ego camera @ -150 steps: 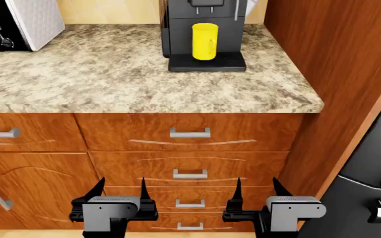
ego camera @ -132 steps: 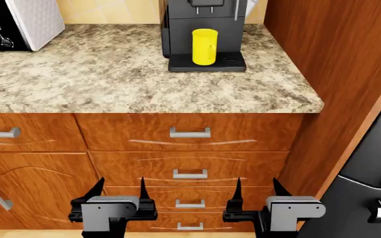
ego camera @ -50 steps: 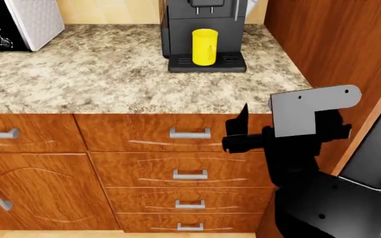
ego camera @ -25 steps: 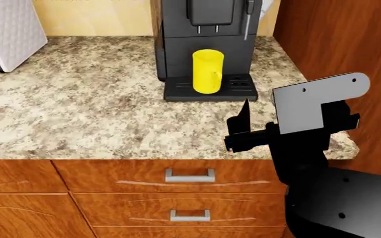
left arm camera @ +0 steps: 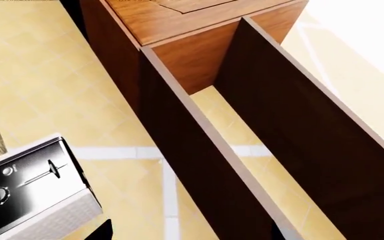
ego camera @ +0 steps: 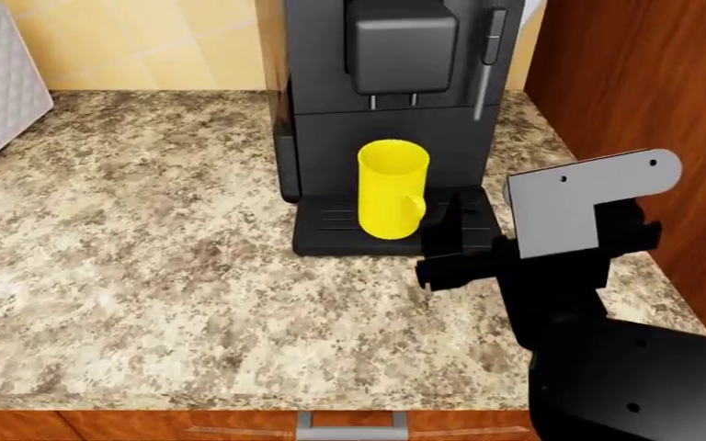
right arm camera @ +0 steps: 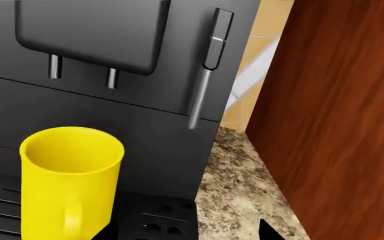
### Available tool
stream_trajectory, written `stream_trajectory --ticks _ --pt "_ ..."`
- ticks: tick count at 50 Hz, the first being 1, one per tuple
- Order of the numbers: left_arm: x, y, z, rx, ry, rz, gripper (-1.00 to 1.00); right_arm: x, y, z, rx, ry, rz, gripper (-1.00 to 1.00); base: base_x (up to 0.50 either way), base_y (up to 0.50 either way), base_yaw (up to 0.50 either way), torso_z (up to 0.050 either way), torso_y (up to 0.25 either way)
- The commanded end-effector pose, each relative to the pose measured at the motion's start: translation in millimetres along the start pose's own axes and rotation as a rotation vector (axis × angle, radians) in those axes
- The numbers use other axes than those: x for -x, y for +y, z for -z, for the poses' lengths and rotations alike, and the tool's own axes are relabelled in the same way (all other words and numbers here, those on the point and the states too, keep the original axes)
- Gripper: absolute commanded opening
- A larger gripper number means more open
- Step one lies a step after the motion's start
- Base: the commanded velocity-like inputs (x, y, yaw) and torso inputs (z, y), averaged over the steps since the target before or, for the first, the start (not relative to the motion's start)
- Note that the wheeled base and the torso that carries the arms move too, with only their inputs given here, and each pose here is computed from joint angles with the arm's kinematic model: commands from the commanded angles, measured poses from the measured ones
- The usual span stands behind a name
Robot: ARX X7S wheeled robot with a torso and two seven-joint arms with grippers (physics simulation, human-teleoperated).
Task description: Pick the mug from under the coffee machine dispenser and place it on the counter.
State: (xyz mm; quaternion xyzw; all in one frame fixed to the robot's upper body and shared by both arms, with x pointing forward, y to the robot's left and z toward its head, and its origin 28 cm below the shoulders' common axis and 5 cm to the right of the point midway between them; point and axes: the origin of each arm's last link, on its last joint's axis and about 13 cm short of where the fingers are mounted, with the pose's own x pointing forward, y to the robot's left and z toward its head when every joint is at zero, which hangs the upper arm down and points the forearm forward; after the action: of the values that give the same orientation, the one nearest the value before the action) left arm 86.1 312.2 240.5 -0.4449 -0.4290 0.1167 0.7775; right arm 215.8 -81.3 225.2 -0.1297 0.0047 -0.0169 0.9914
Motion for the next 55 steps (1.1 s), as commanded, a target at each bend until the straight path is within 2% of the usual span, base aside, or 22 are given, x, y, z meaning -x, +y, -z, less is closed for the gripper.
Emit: stream_trajectory --ticks 1,11,18,21,27,40,55 --pt "0.2 1.2 -0.9 0.000 -0.005 -0.007 1.00 1.5 0.2 3.6 -0.028 0.010 -0.009 1.00 0.00 0.00 0.00 0.000 0.000" --pt "0.1 1.4 -0.3 0.000 -0.005 -0.008 1.00 5.5 2.2 -2.3 -0.077 0.001 -0.037 1.00 0.00 0.00 0.00 0.000 0.000" --pt "0.2 1.3 -0.4 0.001 -0.006 -0.008 1.00 5.6 9.1 -11.5 -0.096 0.060 -0.138 1.00 0.00 0.00 0.00 0.000 0.000" --pt "0.3 1.4 -0.3 0.000 -0.005 -0.009 1.00 6.0 10.4 -14.6 -0.129 0.070 -0.190 1.00 0.00 0.00 0.00 0.000 0.000" --pt "0.4 1.2 -0.8 -0.001 -0.006 -0.008 1.00 1.6 11.7 -15.5 -0.168 0.086 -0.230 1.00 0.00 0.00 0.00 0.000 0.000" --pt "0.6 1.1 -0.9 -0.003 -0.006 -0.007 1.00 -9.7 14.4 -5.7 -0.213 0.111 -0.265 1.00 0.00 0.00 0.00 0.000 0.000" --pt "0.6 1.2 -2.0 -0.002 -0.009 -0.009 1.00 -21.9 19.0 -2.0 -0.213 0.111 -0.267 1.00 0.00 0.00 0.00 0.000 0.000"
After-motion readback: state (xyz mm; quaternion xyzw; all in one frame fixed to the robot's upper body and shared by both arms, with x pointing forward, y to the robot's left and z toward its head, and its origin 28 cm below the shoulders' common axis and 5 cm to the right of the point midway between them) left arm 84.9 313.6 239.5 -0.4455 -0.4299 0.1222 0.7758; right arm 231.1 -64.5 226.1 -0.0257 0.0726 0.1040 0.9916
